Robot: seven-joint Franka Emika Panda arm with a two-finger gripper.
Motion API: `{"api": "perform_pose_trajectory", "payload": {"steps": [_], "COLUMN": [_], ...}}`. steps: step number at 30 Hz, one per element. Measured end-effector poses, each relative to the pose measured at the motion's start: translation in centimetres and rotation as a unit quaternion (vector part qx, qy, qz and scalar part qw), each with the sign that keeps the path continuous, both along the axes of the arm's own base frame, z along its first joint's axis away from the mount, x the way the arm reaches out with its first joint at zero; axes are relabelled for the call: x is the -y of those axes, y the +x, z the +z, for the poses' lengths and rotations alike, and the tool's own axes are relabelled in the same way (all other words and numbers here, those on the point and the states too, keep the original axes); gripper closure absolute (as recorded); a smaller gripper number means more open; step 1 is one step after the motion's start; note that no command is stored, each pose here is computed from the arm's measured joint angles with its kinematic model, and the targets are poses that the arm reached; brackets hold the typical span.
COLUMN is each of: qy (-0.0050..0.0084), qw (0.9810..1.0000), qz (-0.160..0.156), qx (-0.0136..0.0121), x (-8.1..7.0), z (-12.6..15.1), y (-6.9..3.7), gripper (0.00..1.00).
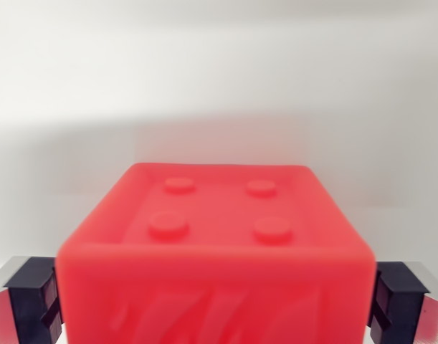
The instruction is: Destack cube
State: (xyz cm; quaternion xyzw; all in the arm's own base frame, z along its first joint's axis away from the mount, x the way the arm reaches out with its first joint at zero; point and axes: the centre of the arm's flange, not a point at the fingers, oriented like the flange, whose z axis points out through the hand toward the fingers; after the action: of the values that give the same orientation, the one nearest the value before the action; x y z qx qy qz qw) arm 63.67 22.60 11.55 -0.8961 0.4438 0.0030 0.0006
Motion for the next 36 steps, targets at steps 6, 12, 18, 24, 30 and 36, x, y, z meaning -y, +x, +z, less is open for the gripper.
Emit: {"api": "perform_pose_trajectory", "payload": {"steps": [6,12,18,24,30,36], "qy": [0.0001,-0.0001,-0.0009,-0.0016,-0.0019,-0.0020], "qw": [1.0000,1.0000,1.0000,1.0000,1.0000,1.0000], "qz": [0.000,0.000,0.001,0.001,0.000,0.000], "qx": [0.0003,0.0019,0.0030,0.0029,0.0040,0.0044], "x": [0.0,0.0,0.0,0.0,-0.1,-0.1], "z": [0.1,0.8,2.2,3.7,5.7,7.9], "y": [0.0,0.1,0.1,0.1,0.2,0.1], "gripper": [0.00,0.00,0.00,0.00,0.00,0.00]}}
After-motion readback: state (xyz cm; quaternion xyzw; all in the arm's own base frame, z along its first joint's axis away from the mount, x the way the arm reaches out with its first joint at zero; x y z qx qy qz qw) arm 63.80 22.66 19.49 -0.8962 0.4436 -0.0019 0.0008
